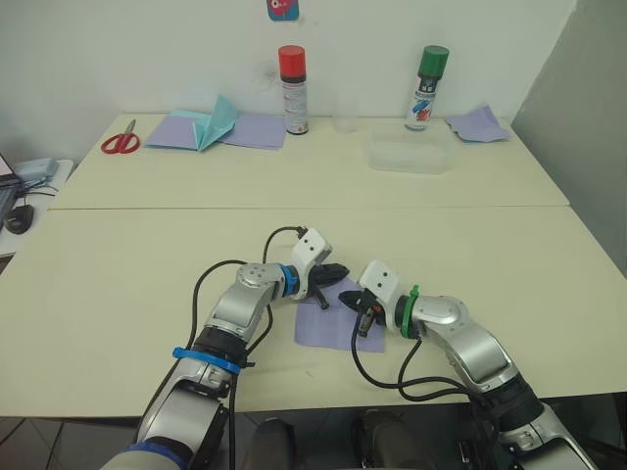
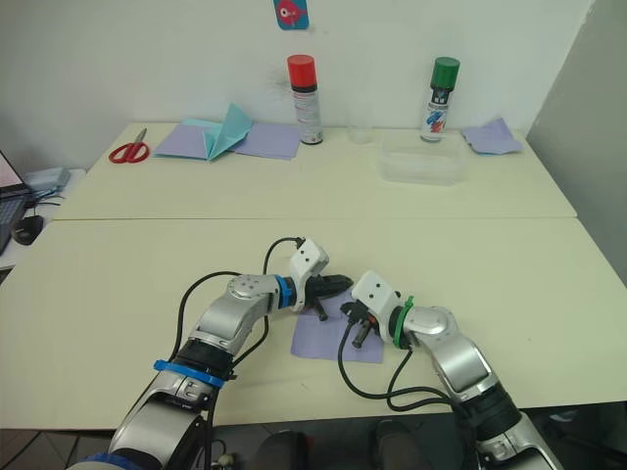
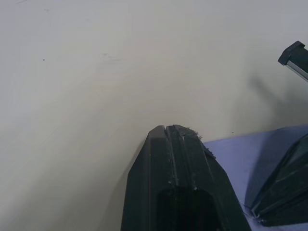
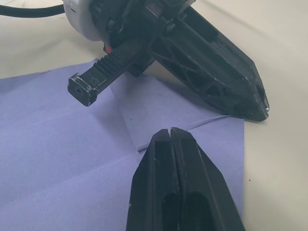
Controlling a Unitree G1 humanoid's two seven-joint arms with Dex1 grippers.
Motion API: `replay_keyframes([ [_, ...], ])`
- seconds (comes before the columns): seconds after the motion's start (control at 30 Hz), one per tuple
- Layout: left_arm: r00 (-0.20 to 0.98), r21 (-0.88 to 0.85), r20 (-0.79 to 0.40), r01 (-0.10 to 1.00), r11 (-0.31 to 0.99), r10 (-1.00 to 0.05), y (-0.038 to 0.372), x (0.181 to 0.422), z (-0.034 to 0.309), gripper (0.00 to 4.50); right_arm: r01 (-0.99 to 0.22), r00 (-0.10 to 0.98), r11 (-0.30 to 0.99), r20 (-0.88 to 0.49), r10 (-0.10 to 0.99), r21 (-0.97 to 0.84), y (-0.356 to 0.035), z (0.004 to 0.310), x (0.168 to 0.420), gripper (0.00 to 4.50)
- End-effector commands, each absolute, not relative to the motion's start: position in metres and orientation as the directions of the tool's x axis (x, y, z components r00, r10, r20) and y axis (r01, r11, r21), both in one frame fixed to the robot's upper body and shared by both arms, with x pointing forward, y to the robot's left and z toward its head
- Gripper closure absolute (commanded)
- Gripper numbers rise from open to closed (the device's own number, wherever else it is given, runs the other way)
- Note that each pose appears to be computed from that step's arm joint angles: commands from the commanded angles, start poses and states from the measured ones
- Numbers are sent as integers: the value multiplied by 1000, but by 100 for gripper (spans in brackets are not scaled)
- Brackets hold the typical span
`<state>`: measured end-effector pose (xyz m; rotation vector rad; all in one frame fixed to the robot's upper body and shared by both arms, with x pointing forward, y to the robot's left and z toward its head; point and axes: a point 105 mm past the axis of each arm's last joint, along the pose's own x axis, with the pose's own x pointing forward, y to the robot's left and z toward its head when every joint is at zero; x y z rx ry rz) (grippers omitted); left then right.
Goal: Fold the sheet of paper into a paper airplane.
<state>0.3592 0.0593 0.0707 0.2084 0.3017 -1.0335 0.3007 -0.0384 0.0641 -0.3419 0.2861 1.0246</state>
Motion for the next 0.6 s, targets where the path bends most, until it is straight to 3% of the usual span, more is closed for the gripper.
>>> replay_keyframes([
  [0.03, 455, 48, -389, 879, 475, -801, 67, 350, 61, 449, -886, 447, 455, -436, 781, -92, -34, 46, 293, 450],
  [0.6, 441, 76, -488, 881, 466, -753, 114, 296, 53, 449, -879, 460, 466, -439, 772, -101, -35, 46, 298, 450],
])
